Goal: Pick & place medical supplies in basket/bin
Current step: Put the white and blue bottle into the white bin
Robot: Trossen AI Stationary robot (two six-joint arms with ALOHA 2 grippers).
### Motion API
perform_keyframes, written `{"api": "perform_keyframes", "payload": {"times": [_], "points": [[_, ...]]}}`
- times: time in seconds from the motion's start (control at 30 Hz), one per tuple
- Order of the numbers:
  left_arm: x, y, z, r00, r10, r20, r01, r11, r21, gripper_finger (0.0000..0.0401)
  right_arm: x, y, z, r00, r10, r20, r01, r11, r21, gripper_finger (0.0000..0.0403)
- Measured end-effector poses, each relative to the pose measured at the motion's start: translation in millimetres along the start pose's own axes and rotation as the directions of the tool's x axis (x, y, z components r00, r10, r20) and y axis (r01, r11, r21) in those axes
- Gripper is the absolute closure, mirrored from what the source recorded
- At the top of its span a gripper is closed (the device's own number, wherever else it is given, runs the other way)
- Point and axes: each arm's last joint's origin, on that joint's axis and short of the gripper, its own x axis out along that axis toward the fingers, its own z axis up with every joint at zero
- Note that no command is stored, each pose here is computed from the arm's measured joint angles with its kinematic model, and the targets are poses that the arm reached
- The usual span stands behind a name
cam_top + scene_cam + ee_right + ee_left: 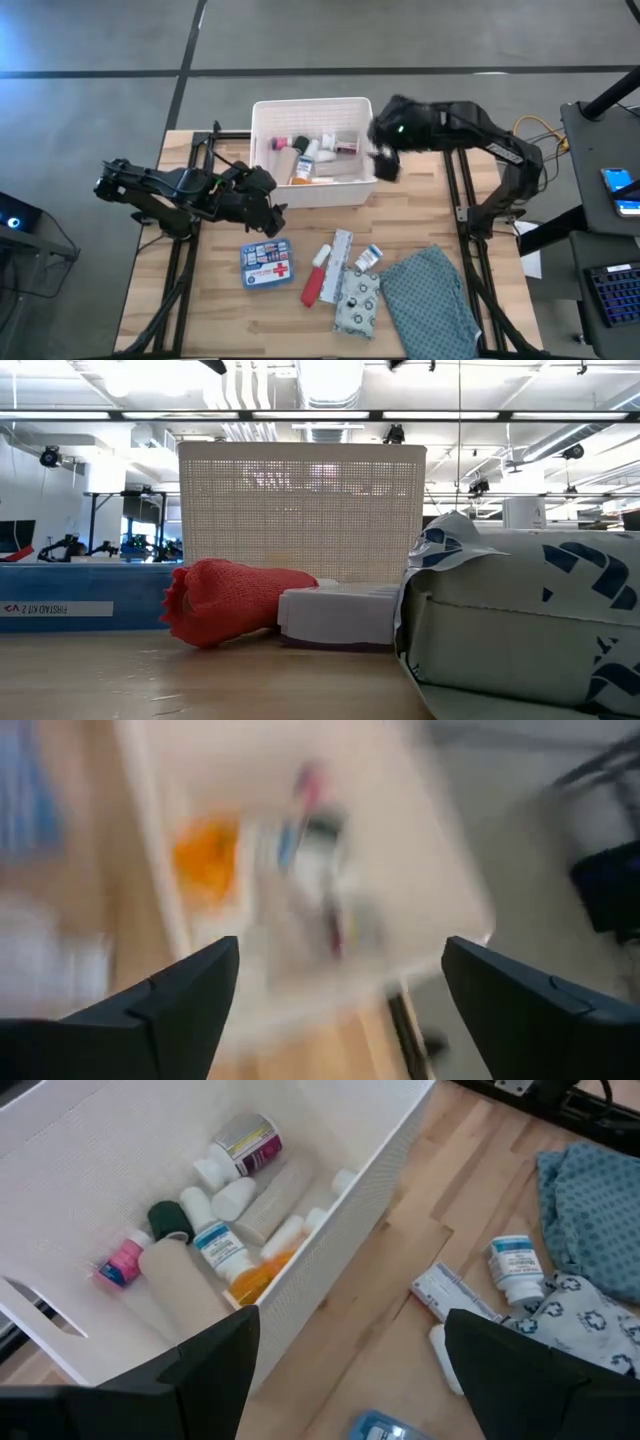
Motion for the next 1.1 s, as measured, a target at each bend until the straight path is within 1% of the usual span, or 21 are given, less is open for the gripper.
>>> {"api": "perform_keyframes", "payload": {"times": [0.03,0.07,0.13,0.2,0.3,0.37,0.47,0.57,0.63,0.73,0.87,0.97,1.03,1.1], "points": [[0.0,0.0,0.0,1.000,0.000,0.000,0.000,1.000,0.013,0.0106,0.3,5.0,-7.0,0.997,0.032,-0.070,-0.037,0.996,-0.075,0.0064],[0.0,0.0,-0.1,1.000,0.001,0.000,-0.001,1.000,0.025,0.0106,1.6,11.1,-12.5,0.990,0.063,-0.125,-0.079,0.989,-0.125,0.0062],[0.2,0.2,0.0,1.000,0.007,0.005,-0.007,0.999,0.044,0.0106,3.9,22.9,-23.0,0.970,0.128,-0.208,-0.166,0.970,-0.178,0.0061],[0.4,0.6,0.3,1.000,0.013,0.009,-0.013,0.998,0.058,0.0106,-1.6,32.2,-33.8,0.948,0.192,-0.255,-0.250,0.943,-0.221,0.0061],[0.5,0.7,0.4,1.000,0.014,0.010,-0.014,0.997,0.074,0.0106,-13.5,41.6,-46.6,0.942,0.212,-0.261,-0.281,0.922,-0.265,0.0064],[0.5,0.7,0.4,1.000,0.014,0.010,-0.014,0.997,0.082,0.0106,-16.1,49.4,-55.0,0.936,0.223,-0.273,-0.302,0.906,-0.298,0.0064],[0.6,0.8,0.3,1.000,0.014,0.009,-0.015,0.996,0.084,0.0106,-13.0,60.0,-69.9,0.921,0.227,-0.317,-0.328,0.891,-0.315,0.0064],[0.6,1.1,0.0,1.000,0.017,0.006,-0.017,0.996,0.087,0.0106,-3.5,70.3,-88.3,0.895,0.234,-0.379,-0.355,0.889,-0.290,0.0064],[0.7,1.2,-0.1,1.000,0.018,0.005,-0.018,0.996,0.088,0.0106,8.1,82.1,-99.5,0.867,0.284,-0.410,-0.406,0.879,-0.251,0.0064],[0.6,1.1,-0.3,1.000,0.017,0.004,-0.017,0.996,0.088,0.0106,27.1,106.4,-115.2,0.825,0.369,-0.428,-0.494,0.839,-0.228,0.0064],[0.7,1.1,-0.3,1.000,0.017,0.004,-0.017,0.996,0.088,0.0106,48.9,133.6,-133.7,0.827,0.382,-0.413,-0.522,0.795,-0.310,0.0063],[0.7,1.1,-0.3,1.000,0.016,0.003,-0.016,0.998,0.065,0.0106,64.0,152.1,-145.2,0.835,0.408,-0.369,-0.535,0.759,-0.370,0.0054],[0.7,0.9,-0.4,1.000,0.011,-0.002,-0.011,0.999,0.041,0.0106,72.3,162.6,-151.2,0.840,0.438,-0.322,-0.539,0.742,-0.398,0.0045],[0.6,0.5,-0.8,1.000,-0.004,-0.016,0.004,1.000,0.010,0.0106,80.8,170.9,-158.6,0.842,0.455,-0.290,-0.539,0.734,-0.413,0.0037]]}}
